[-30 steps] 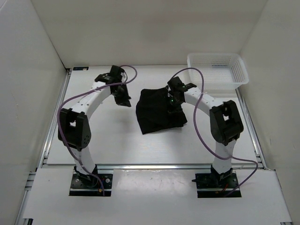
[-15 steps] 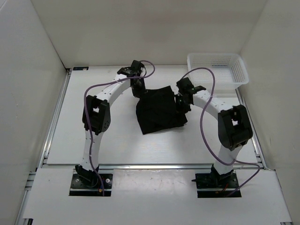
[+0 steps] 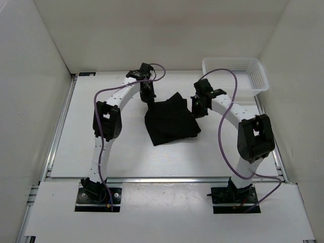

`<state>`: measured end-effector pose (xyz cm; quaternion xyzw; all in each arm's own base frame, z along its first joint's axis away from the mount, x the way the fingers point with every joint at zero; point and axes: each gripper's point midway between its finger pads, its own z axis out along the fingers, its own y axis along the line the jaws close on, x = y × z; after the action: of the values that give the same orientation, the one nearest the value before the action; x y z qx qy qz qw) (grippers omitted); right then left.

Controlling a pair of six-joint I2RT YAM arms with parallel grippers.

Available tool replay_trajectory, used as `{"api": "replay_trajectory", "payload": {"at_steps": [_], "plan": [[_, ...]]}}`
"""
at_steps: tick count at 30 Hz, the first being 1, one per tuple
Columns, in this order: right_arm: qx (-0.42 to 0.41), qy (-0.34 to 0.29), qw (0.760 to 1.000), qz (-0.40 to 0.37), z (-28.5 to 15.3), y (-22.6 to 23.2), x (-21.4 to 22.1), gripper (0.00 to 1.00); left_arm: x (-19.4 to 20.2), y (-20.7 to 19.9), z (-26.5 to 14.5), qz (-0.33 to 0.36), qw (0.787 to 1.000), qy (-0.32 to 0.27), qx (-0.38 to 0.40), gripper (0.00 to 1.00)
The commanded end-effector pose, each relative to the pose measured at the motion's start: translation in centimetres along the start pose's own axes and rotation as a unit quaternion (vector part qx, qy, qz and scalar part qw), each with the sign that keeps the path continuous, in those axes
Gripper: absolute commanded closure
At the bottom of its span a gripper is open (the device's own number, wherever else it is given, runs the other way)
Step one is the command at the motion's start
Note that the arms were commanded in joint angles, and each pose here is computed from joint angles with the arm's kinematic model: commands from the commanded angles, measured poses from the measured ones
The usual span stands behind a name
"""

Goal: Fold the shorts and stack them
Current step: Fold the shorts

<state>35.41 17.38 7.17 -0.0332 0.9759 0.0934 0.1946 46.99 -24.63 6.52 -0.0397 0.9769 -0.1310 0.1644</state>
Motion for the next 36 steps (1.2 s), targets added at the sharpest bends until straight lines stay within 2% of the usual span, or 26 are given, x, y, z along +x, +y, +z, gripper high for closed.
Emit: {"api": "replay_trajectory", "payload": {"at_steps": [1, 2, 4, 5, 7, 8, 10, 11, 12, 17, 19, 21, 22, 23, 24, 25, 26, 27, 28, 29, 30, 31, 32, 33, 35, 36], "plan": [[-0.041, -0.078, 0.996, -0.003, -4.1, 2.6, -5.4, 0.92, -5.6, -0.4, -9.5, -0.007, 0.994, -0.105, 0.034, 0.90], [-0.048, -0.096, 0.994, 0.001, -4.7, 3.3, -7.1, 0.90, -6.1, 0.2, -10.2, -0.013, 0.993, -0.113, 0.034, 0.90], [-0.059, -0.076, 0.995, -0.007, -3.3, 4.7, -7.3, 0.90, -5.7, 0.7, -9.6, -0.023, 0.994, -0.101, 0.033, 0.90], [-0.065, -0.092, 0.994, -0.008, -3.7, 5.3, -8.9, 0.88, -5.3, 0.8, -9.3, -0.023, 0.995, -0.094, 0.034, 0.90], [-0.063, -0.078, 0.995, -0.012, -1.4, 6.0, -9.4, 0.87, -4.3, 1.4, -8.3, -0.025, 0.997, -0.076, 0.025, 0.90], [-0.069, -0.093, 0.993, -0.008, -1.5, 6.6, -11.0, 0.85, -3.9, 1.6, -7.9, -0.032, 0.997, -0.069, 0.022, 0.90], [-0.077, -0.067, 0.995, -0.009, 1.8, 7.2, -11.0, 0.84, -3.0, 2.0, -6.9, -0.034, 0.998, -0.052, 0.018, 0.90], [-0.082, -0.079, 0.994, -0.009, 2.0, 7.8, -12.4, 0.84, -2.3, 2.5, -5.7, -0.036, 0.999, -0.036, 0.010, 0.90], [-0.074, -0.060, 0.995, -0.008, 4.5, 7.5, -11.9, 0.84, -2.1, 2.7, -5.0, -0.036, 0.999, -0.033, 0.008, 0.90], [-0.080, -0.028, 0.996, 0.010, 8.1, 7.9, -11.1, 0.84, -0.5, 3.4, -1.4, -0.036, 0.999, 0.007, 0.002, 0.90], [-0.086, -0.025, 0.996, 0.015, 8.1, 8.1, -11.1, 0.84, -0.3, 3.6, -1.0, -0.036, 0.999, 0.012, 0.000, 0.90], [-0.094, -0.044, 0.995, 0.013, 5.9, 8.5, -12.0, 0.84, -1.0, 3.5, -1.4, -0.031, 1.000, 0.000, -0.001, 0.90], [-0.092, -0.053, 0.994, 0.013, 5.0, 8.5, -12.3, 0.84, -1.7, 3.2, -2.3, -0.029, 0.999, -0.014, 0.001, 0.90], [-0.099, -0.087, 0.991, 0.010, 2.1, 8.9, -13.9, 0.82, -2.7, 3.2, -3.6, -0.027, 0.999, -0.034, 0.003, 0.90], [-0.087, -0.105, 0.990, 0.015, 0.8, 8.1, -14.6, 0.77, -3.4, 3.2, -5.1, -0.016, 0.999, -0.047, -0.001, 0.88], [-0.082, -0.118, 0.989, 0.016, -0.5, 7.9, -14.8, 0.56, -3.9, 2.9, -6.3, -0.010, 0.998, -0.058, 0.003, 0.84], [-0.085, -0.153, 0.984, 0.020, -4.1, 8.0, -15.9, 0.43, -5.0, 2.3, -8.9, -0.008, 0.996, -0.089, 0.009, 0.76], [-0.076, -0.173, 0.982, 0.026, -5.8, 7.2, -16.4, 0.31, -5.8, 2.6, -10.7, -0.005, 0.994, -0.107, 0.008, 0.57], [-0.063, -0.181, 0.981, 0.029, -6.7, 6.5, -16.1, 0.18, -6.4, 2.9, -12.3, -0.004, 0.992, -0.124, 0.007, 0.49], [-0.043, -0.221, 0.974, 0.036, -10.0, 5.6, -16.8, 0.14, -6.5, 2.7, -15.4, -0.003, 0.989, -0.146, 0.009, 0.38], [-0.032, -0.233, 0.971, 0.043, -11.2, 4.6, -16.8, 0.12, -7.2, 3.5, -17.5, -0.007, 0.986, -0.166, 0.011, 0.33], [-0.021, -0.243, 0.968, 0.051, -12.2, 3.5, -16.8, 0.11, -6.7, 3.8, -18.4, -0.008, 0.985, -0.171, 0.008, 0.18], [-0.013, -0.252, 0.966, 0.057, -13.6, 2.4, -16.0, 0.07, -6.6, 4.4, -19.8, -0.013, 0.984, -0.180, 0.008, 0.13], [0.014, -0.255, 0.964, 0.071, -14.1, 0.4, -15.6, 0.06, -6.2, 4.5, -23.2, -0.015, 0.978, -0.208, 0.017, 0.11], [0.048, -0.248, 0.964, 0.084, -14.9, -2.2, -13.2, 0.04, -4.5, 5.8, -24.1, -0.016, 0.978, -0.208, 0.008, 0.05], [0.068, -0.238, 0.964, 0.099, -15.1, -4.0, -12.0, 0.03, -3.6, 5.9, -27.0, -0.015, 0.971, -0.237, 0.014, 0.05]]}}
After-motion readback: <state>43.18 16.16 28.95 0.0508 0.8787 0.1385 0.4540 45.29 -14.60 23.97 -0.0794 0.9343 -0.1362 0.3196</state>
